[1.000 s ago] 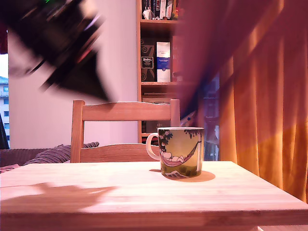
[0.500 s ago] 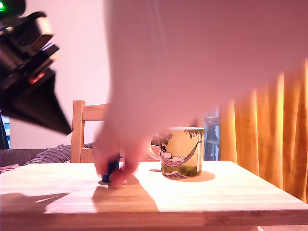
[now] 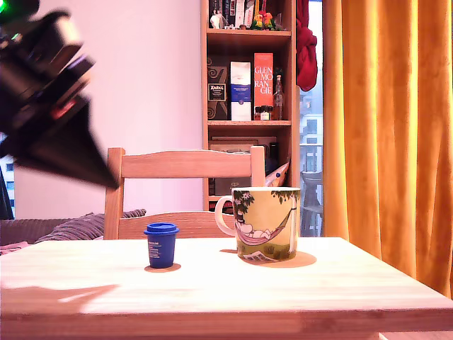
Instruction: Pick up the coffee capsules on the table and drop them inside the coffee cup
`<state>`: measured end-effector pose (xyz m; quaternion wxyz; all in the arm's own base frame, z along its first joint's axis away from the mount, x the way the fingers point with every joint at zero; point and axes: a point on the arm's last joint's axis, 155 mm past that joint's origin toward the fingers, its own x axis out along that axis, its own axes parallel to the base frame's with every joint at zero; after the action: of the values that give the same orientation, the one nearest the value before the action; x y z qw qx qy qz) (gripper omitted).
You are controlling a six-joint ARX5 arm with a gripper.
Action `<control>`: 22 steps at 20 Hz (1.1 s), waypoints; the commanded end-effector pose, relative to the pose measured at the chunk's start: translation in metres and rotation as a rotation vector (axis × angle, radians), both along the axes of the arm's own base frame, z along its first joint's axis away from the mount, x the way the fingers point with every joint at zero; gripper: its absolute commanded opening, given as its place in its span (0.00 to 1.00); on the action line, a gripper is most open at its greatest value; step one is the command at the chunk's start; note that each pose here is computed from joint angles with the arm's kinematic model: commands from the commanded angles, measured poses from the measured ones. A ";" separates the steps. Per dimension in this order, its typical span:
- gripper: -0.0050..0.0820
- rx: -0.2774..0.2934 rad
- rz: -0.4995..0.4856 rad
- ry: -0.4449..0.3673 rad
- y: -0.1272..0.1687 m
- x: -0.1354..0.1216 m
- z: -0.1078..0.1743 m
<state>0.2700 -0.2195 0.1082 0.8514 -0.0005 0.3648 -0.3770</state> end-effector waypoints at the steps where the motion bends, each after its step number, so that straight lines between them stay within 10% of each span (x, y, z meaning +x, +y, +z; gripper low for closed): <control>1: 0.03 -0.012 -0.040 -0.052 -0.008 -0.002 0.005; 9: 0.06 -0.013 -0.106 -0.123 -0.024 -0.006 0.013; 14: 0.73 -0.001 -0.100 -0.112 -0.022 -0.007 0.010; 22: 0.78 0.039 -0.098 -0.050 -0.015 -0.016 -0.004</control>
<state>0.2576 -0.2356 0.1085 0.8417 0.0413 0.3484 -0.4104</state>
